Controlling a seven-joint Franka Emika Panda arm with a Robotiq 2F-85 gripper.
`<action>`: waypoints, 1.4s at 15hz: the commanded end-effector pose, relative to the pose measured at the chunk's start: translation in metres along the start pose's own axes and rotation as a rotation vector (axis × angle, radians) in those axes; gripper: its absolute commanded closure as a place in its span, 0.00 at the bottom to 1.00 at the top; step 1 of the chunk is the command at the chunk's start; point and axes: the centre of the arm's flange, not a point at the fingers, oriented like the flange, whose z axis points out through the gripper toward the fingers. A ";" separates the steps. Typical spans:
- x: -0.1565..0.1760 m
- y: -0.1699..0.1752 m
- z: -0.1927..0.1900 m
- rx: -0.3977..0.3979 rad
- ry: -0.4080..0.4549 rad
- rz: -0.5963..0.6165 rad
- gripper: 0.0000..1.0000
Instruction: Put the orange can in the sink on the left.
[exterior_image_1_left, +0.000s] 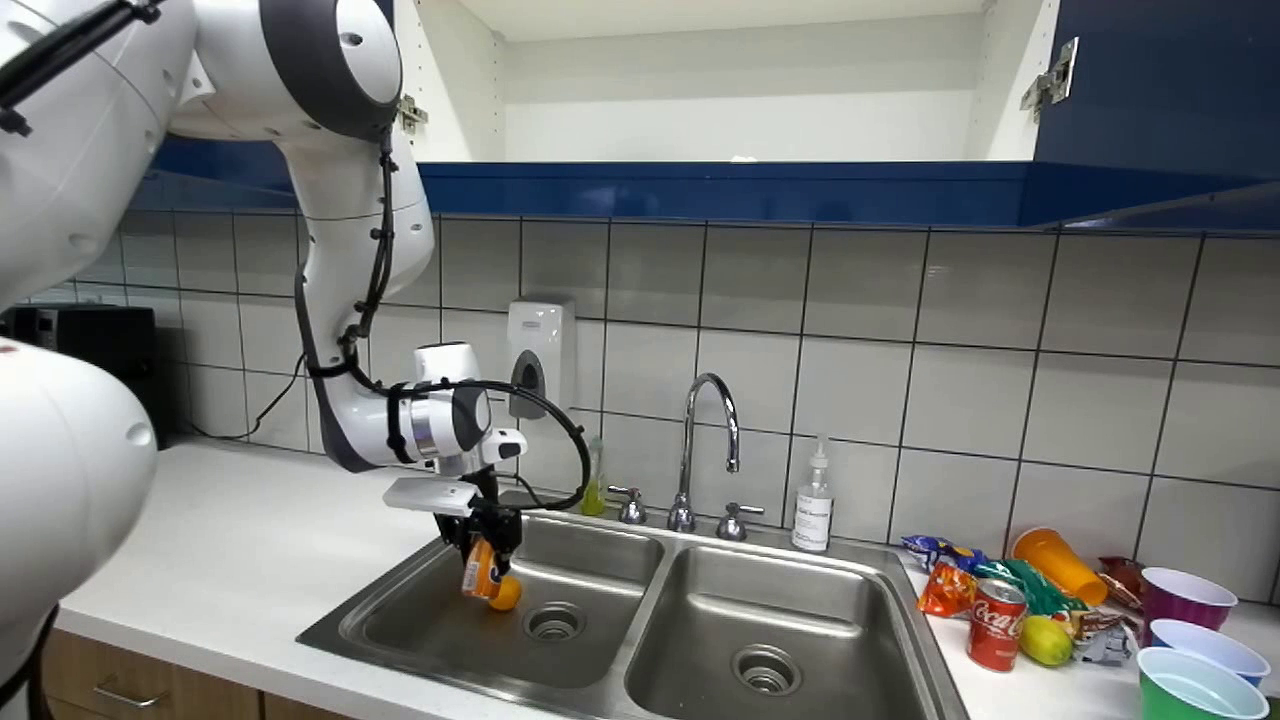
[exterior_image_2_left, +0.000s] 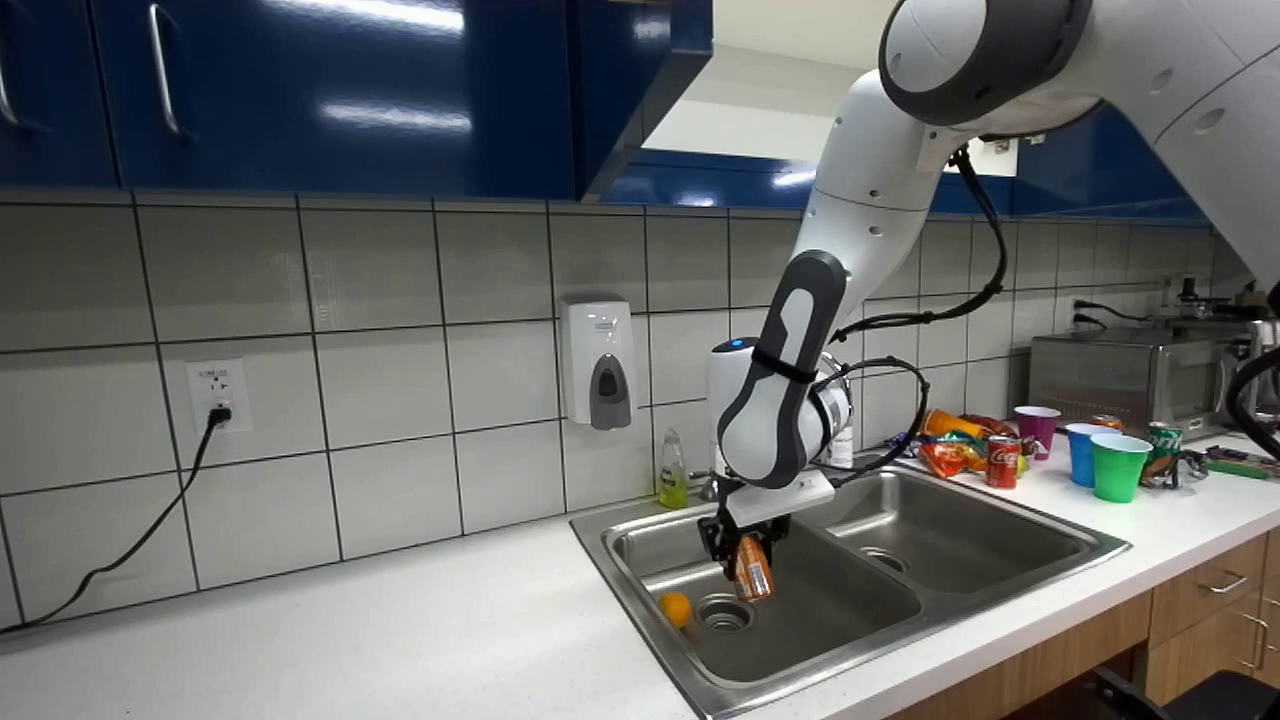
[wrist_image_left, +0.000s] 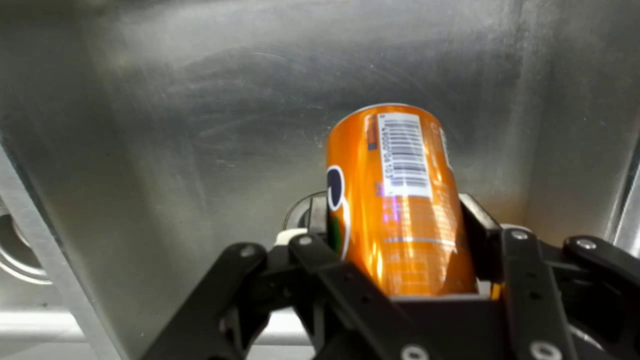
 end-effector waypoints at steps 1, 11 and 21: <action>0.000 0.000 0.000 0.000 0.000 0.000 0.37; 0.000 0.000 0.000 0.000 0.000 0.000 0.37; -0.009 -0.010 0.028 -0.017 0.036 -0.041 0.62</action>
